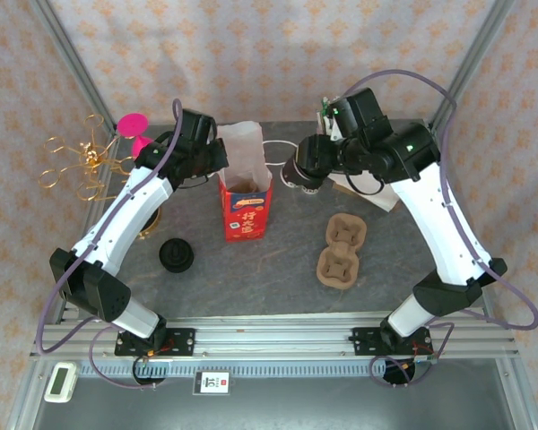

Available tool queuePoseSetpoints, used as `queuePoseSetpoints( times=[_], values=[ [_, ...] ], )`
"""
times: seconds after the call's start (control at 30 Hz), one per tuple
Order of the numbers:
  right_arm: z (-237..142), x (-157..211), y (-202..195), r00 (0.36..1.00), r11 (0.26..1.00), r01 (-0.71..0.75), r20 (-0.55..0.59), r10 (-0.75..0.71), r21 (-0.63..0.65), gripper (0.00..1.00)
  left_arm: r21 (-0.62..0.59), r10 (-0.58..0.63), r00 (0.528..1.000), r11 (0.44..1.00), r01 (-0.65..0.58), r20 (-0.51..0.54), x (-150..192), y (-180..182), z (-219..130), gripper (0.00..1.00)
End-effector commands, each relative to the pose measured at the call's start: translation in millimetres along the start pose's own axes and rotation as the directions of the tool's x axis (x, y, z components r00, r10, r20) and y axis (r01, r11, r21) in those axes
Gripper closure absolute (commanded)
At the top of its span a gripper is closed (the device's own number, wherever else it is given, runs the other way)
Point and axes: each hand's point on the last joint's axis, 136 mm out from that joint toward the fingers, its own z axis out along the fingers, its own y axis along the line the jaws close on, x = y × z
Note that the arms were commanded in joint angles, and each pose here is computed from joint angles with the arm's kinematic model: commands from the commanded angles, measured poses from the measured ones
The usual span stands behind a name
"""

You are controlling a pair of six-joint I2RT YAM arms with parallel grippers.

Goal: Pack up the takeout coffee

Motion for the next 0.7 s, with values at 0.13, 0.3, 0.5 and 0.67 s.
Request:
queuePoseSetpoints(
  times=[0.13,0.3,0.5,0.67],
  values=[
    [-6.3,-9.5,33.4,1.0,0.993,-0.006,0.0,0.006,-0.114,0.36,0.032,-0.018,1.0,0.999,0.018,-0.01,-4.2,-6.1,-4.5,1.0],
    [2.5,-12.2,52.2,1.0,0.988,-0.005,-0.007,0.004,-0.153,0.36,0.073,-0.057,0.998,0.996,0.058,-0.011,-3.1,-12.0,-6.2,1.0],
    [18.7,-10.8,62.9,0.999,0.987,-0.025,-0.028,0.021,-0.157,0.38,0.101,-0.096,0.995,0.99,0.097,-0.007,-2.5,-15.1,-8.1,1.0],
    [32.7,-4.0,64.3,0.999,0.993,-0.023,-0.05,0.018,-0.117,0.38,0.127,-0.119,0.993,0.985,0.119,-0.008,-1.9,-18.2,-12.3,1.0]
  ],
)
